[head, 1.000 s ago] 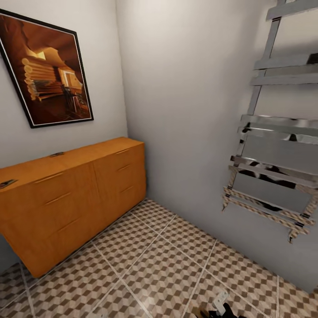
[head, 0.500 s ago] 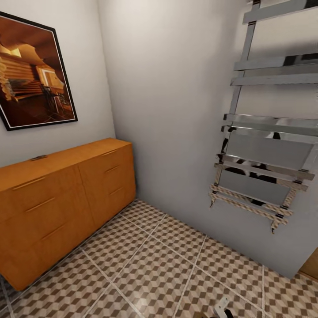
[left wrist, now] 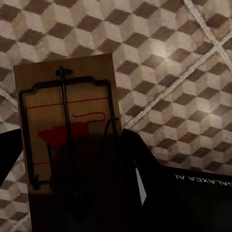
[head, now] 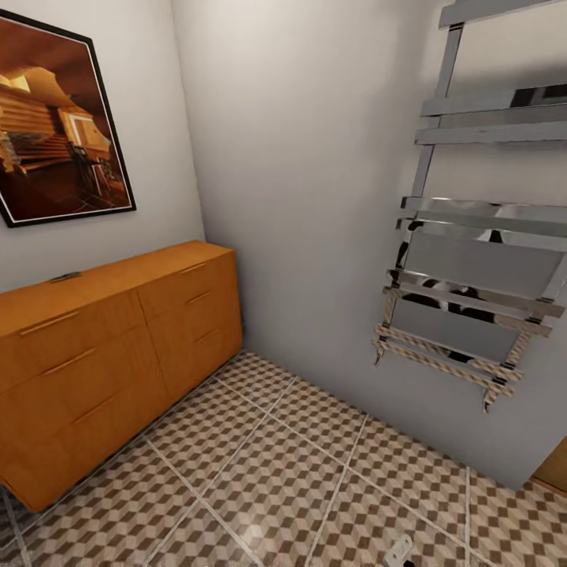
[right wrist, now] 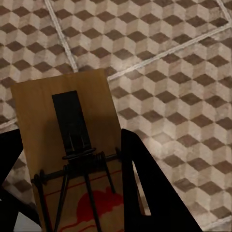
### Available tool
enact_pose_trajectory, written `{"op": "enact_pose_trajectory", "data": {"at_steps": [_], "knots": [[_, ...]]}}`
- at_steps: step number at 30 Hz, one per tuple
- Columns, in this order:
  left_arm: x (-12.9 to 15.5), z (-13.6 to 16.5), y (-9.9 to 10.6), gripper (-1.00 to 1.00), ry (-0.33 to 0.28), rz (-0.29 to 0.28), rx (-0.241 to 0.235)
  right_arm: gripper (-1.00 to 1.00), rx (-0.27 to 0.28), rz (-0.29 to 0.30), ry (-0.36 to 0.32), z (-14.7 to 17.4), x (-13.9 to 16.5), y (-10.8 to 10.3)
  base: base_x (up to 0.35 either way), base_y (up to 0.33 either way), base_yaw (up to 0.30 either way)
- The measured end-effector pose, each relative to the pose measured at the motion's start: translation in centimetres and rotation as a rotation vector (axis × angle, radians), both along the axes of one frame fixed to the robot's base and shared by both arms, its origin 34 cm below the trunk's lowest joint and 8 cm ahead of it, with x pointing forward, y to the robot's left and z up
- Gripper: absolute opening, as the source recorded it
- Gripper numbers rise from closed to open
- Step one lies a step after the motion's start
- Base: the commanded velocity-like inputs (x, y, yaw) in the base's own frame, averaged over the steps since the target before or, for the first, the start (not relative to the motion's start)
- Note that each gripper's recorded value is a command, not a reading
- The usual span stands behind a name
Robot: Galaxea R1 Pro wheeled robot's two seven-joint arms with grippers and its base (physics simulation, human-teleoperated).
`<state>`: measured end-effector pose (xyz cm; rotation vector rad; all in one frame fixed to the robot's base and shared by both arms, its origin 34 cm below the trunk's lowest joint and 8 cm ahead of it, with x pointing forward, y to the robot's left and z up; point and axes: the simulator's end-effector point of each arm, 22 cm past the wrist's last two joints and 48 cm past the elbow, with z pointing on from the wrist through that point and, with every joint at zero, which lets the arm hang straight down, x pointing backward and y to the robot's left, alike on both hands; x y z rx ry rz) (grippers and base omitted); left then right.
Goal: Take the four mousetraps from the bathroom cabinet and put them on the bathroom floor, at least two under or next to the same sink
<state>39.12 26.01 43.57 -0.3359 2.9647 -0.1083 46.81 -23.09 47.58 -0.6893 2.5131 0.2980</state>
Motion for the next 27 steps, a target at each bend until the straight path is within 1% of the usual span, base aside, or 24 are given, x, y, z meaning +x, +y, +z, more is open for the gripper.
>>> {"op": "enact_pose_trajectory", "data": {"at_steps": [27], "knots": [[-1.4,-0.9,0.0,-1.00,0.038,0.000,0.000,-1.00,0.000,-0.002,0.042,-1.3,-1.4,-0.1,0.000,0.000,0.000]]}}
